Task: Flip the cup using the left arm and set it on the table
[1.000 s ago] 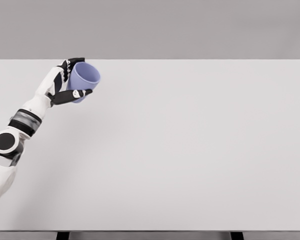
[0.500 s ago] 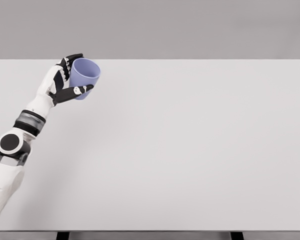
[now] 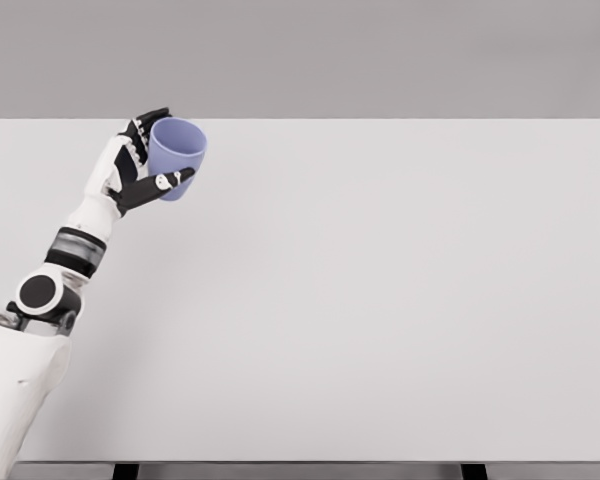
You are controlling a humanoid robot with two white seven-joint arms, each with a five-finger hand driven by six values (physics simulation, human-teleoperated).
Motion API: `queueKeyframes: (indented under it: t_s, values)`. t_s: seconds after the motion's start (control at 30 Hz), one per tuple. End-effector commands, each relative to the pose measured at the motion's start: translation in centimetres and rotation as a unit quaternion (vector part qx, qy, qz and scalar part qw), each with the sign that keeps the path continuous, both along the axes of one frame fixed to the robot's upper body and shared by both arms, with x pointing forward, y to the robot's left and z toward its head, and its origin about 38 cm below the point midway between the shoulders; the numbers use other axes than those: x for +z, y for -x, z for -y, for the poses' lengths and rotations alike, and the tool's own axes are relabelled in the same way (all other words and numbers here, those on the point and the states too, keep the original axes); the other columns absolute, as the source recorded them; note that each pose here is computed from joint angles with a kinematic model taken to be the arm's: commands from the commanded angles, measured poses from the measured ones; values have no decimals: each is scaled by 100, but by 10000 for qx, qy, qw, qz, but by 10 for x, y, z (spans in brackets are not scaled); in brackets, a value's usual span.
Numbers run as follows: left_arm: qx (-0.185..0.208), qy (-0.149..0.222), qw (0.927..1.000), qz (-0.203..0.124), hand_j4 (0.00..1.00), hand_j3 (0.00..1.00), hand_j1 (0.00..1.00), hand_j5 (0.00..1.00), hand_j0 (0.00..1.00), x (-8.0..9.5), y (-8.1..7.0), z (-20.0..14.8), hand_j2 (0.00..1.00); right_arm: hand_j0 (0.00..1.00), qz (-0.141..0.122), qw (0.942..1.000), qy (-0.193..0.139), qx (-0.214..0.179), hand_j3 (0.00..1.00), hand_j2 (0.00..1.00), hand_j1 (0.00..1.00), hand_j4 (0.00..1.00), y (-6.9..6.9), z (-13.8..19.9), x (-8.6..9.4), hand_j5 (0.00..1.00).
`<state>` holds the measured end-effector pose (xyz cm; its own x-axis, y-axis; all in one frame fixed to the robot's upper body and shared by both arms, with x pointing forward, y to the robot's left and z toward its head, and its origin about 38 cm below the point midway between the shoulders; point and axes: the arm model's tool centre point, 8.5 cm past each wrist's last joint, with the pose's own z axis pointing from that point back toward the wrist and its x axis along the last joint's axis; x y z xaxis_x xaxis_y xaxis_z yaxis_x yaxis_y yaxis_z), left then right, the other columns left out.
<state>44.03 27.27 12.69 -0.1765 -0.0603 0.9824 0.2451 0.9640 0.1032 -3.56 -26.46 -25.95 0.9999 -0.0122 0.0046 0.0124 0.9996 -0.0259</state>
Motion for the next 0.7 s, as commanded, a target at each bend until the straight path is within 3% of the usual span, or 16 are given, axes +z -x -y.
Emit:
queueKeyframes:
  t_s: [0.0, 0.67]
  values:
    - [30, 139, 9999, 55, 81, 81, 81, 81, 81, 1, -1, 1, 81, 100, -1, 10000, -1, 0, 100, 100, 100, 100, 0, 0, 0, 100]
    - [100, 388, 9991, -97, 82, 82, 82, 82, 82, -17, 3, 8, 82, 100, -1, 10000, -1, 0, 100, 100, 100, 100, 0, 0, 0, 100]
